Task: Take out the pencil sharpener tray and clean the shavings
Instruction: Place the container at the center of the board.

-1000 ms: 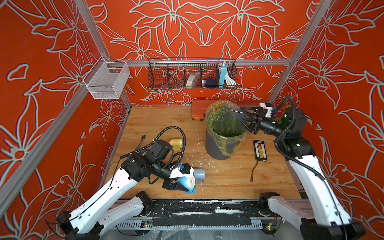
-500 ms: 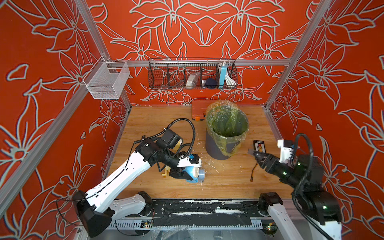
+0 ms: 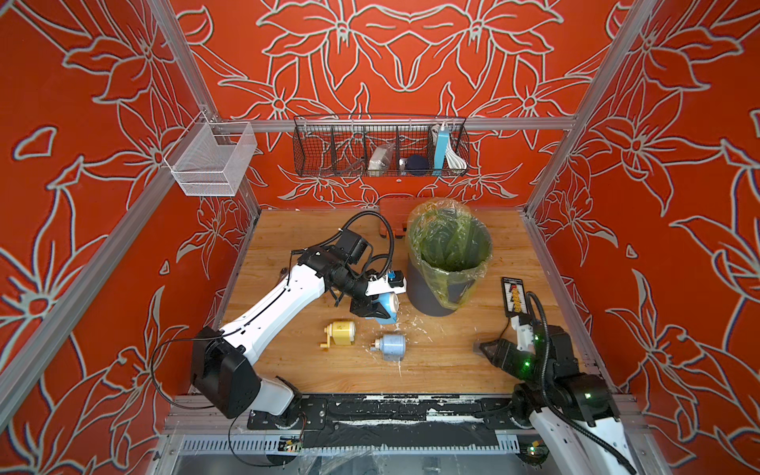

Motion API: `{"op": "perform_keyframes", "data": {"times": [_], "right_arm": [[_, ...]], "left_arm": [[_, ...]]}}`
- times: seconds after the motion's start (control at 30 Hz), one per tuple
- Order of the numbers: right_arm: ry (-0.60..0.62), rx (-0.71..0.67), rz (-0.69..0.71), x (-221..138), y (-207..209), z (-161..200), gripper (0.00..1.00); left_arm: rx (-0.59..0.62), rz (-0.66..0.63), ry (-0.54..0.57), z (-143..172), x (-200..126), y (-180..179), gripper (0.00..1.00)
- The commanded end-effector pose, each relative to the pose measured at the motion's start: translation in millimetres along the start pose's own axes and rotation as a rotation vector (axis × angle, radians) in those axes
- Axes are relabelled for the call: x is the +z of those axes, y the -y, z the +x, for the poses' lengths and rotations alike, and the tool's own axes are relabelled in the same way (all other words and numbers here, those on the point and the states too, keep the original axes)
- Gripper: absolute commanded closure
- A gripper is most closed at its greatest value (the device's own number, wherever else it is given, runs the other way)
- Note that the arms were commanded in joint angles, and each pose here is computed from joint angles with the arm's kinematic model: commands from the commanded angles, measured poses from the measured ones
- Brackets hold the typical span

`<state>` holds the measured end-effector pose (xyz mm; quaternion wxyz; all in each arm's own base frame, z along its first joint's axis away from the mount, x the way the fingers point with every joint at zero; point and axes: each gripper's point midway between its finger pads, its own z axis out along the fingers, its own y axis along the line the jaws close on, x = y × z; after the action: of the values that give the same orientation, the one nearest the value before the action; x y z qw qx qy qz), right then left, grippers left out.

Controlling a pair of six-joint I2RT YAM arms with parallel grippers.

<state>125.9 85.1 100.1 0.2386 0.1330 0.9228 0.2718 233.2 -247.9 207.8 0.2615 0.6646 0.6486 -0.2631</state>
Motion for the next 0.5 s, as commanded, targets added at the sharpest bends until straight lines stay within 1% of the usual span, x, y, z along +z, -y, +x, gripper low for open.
{"op": "perform_keyframes", "data": {"times": [0.0,0.1,0.2,0.3,0.37,0.47], "right_arm": [[0.091,-0.021,0.058,12.1,8.0,-12.8,1.0],[0.144,-0.085,0.077,25.9,5.0,-18.0,1.0],[0.205,-0.197,0.106,36.6,-6.4,-23.8,1.0],[0.289,-0.33,0.113,46.0,-28.7,-26.0,1.0],[0.36,-0.393,0.082,50.7,-48.6,-25.0,1.0],[0.411,-0.419,0.06,57.2,-65.1,-21.0,1.0]], "left_arm": [[0.028,-0.027,-0.005,4.7,4.8,-10.8,1.0],[0.001,-0.029,-0.001,10.4,9.9,-16.9,1.0],[-0.016,-0.021,-0.005,14.9,13.1,-20.3,1.0],[-0.029,-0.018,-0.01,18.1,16.1,-25.3,1.0],[-0.032,-0.018,-0.015,19.9,18.0,-29.3,1.0],[-0.034,-0.025,-0.026,23.0,20.8,-35.4,1.0]]}}
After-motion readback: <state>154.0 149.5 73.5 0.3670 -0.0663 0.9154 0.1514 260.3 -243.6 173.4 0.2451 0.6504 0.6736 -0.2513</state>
